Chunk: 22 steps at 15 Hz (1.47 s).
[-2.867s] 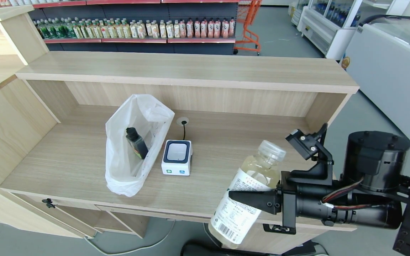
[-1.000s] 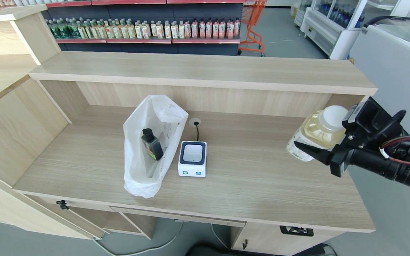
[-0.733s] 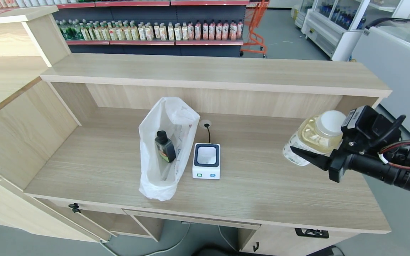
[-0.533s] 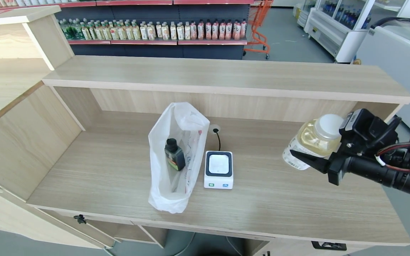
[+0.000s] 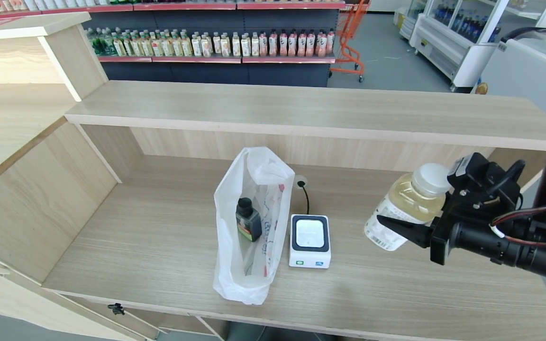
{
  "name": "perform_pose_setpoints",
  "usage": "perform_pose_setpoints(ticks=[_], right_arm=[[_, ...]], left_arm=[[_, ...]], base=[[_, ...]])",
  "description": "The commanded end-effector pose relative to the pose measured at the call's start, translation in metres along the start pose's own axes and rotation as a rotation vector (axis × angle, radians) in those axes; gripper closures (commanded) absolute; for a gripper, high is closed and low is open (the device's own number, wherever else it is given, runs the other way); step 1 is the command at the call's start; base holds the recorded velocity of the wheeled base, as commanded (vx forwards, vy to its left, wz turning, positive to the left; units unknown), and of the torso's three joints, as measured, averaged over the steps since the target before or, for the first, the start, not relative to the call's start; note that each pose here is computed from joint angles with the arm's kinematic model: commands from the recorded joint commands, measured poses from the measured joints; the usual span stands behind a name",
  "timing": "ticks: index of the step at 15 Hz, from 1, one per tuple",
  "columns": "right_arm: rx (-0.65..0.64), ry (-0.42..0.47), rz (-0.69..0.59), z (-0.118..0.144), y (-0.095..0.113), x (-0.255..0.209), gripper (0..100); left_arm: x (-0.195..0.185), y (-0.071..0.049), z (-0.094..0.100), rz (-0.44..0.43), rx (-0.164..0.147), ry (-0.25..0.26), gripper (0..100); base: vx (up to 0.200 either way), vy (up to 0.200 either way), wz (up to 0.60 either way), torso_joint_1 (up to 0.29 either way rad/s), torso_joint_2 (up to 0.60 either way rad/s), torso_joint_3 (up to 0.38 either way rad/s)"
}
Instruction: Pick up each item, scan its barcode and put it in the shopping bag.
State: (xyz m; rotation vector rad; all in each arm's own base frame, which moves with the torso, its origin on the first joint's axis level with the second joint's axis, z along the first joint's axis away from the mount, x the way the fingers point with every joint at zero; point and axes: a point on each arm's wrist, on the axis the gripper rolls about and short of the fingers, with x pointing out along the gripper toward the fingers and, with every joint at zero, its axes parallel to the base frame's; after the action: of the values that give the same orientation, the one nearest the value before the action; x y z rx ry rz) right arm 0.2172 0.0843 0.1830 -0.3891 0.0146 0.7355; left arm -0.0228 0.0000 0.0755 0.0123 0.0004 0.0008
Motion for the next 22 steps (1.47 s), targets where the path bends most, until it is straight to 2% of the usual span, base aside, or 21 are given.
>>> perform_pose_setpoints(ticks=[1,8,11,12,13,15,22], right_arm=[[0.052,0.027,0.018,-0.007,0.003,0.007,100],[0.089,0.115,0.137,-0.041,0.003,0.047,100],[0.023,0.044,0.168,-0.049,0.001,0.066,100],[-0.030,-0.014,0.175,-0.052,-0.002,0.078,100],[-0.068,-0.069,0.196,-0.053,0.001,0.090,100],[-0.101,-0.122,0.231,-0.056,0.008,0.100,100],[-0.229,-0.125,0.249,-0.073,0.015,0.109,100]], left_arm=[[0.000,0.000,0.000,-0.001,0.000,0.000,0],[0.000,0.000,0.000,-0.001,-0.003,0.000,0],[0.000,0.000,0.000,0.001,-0.003,0.000,0],[0.000,0.000,0.000,-0.001,-0.003,0.000,0],[0.000,0.000,0.000,-0.001,-0.003,0.000,0],[0.000,0.000,0.000,0.001,-0.003,0.000,0],[0.000,0.000,0.000,-0.001,-0.003,0.000,0]], base=[[0.000,0.000,0.00,0.000,0.00,0.000],[0.000,0.000,0.00,0.000,0.00,0.000],[0.000,0.000,0.00,0.000,0.00,0.000],[0.000,0.000,0.00,0.000,0.00,0.000],[0.000,0.000,0.00,0.000,0.00,0.000],[0.000,0.000,0.00,0.000,0.00,0.000],[0.000,0.000,0.00,0.000,0.00,0.000]])
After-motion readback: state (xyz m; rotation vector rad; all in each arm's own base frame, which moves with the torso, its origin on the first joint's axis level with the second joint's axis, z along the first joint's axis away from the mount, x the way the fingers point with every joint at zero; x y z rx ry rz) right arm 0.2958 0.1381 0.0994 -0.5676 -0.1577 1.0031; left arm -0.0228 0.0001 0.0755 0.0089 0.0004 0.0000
